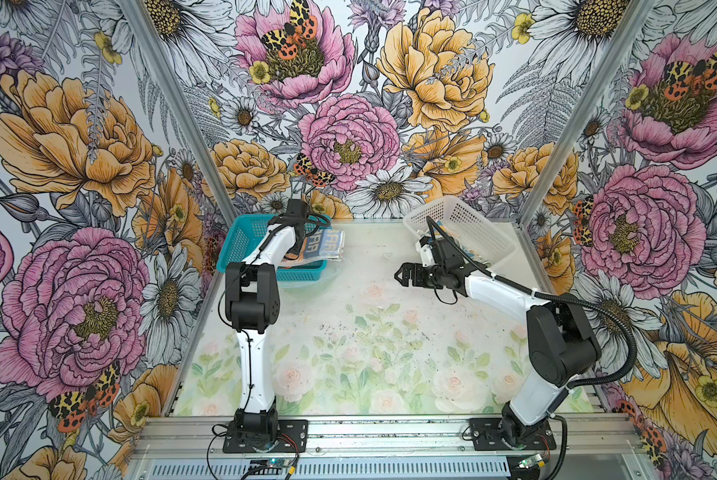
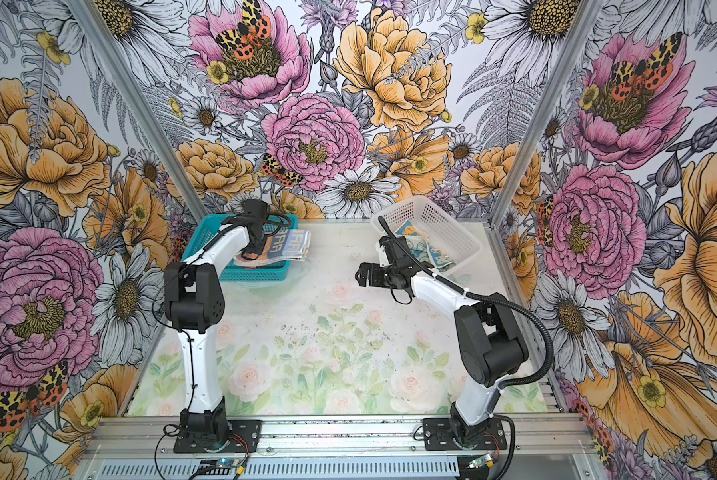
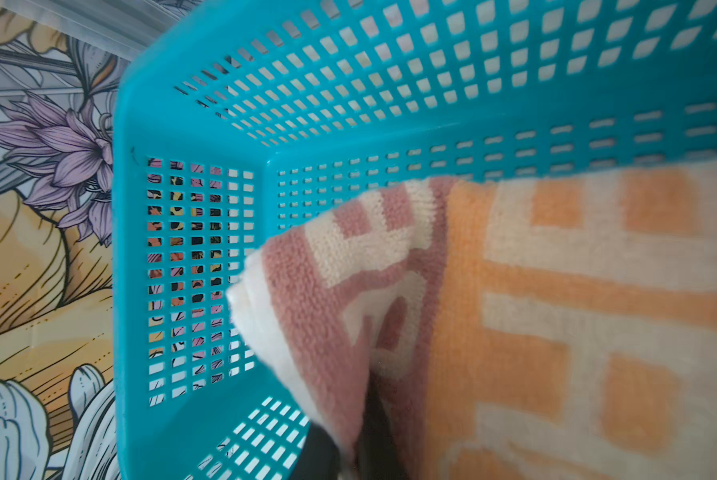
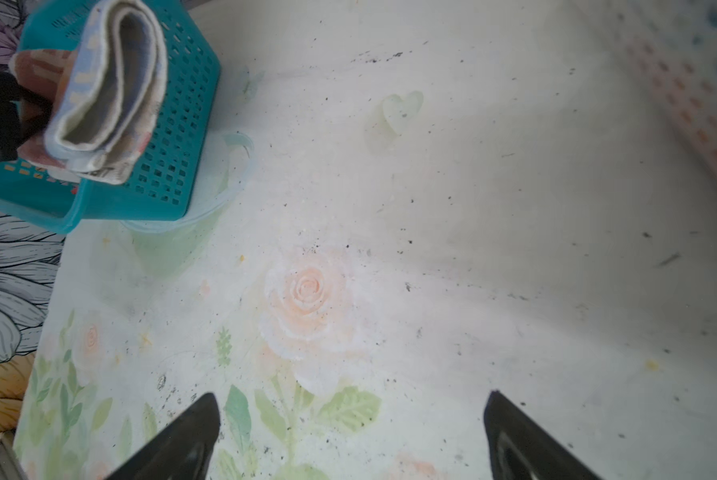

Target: Fold and stack the towels

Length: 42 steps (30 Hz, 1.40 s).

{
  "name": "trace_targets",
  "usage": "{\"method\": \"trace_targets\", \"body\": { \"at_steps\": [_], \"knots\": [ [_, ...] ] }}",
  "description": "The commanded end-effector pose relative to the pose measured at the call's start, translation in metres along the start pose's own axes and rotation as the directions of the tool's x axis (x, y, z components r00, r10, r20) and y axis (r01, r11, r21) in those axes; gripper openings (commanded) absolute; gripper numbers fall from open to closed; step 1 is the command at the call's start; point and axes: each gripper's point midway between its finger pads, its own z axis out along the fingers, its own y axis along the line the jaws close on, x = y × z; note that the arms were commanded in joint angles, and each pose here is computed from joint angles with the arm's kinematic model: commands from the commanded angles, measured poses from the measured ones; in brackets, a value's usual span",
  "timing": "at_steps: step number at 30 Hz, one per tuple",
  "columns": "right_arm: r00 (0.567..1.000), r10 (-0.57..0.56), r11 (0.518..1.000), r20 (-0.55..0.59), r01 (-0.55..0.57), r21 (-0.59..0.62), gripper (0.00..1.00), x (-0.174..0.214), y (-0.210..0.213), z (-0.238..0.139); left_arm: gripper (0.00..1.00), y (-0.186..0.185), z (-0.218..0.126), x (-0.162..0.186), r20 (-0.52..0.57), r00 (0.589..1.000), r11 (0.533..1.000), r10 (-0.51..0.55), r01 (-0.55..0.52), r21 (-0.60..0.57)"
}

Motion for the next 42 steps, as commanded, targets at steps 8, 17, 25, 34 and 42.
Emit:
{"method": "trace_targets", "body": {
  "at_steps": [8,17,25,34,42],
  "knots": [
    [0.995,0.043,0.992,0.088,-0.032,-0.121,0.99,-0.048,0.006,-0.051,0.00,0.025,0.028,0.011,-0.006,0.999,0.998,-0.052,0.052,-0.041],
    [0.988,-0.047,0.999,0.148,0.048,-0.003,0.99,-0.060,-0.006,-0.064,0.00,0.038,0.051,0.019,-0.038,0.998,0.997,-0.049,0.046,-0.065],
    [0.977,-0.100,0.990,0.189,0.080,0.112,0.99,-0.091,-0.018,-0.083,0.13,0.060,0.063,0.029,-0.080,0.993,0.982,-0.085,0.070,-0.177],
    [0.978,-0.014,0.981,0.208,-0.027,0.194,0.99,-0.114,-0.064,-0.094,0.56,0.078,0.045,0.018,-0.026,0.985,0.971,-0.168,0.161,-0.177],
    [0.969,0.142,0.950,0.204,-0.191,0.246,0.99,-0.116,-0.138,-0.090,0.99,0.067,-0.004,-0.018,0.096,0.974,0.969,-0.203,0.214,-0.120]
  ]
}}
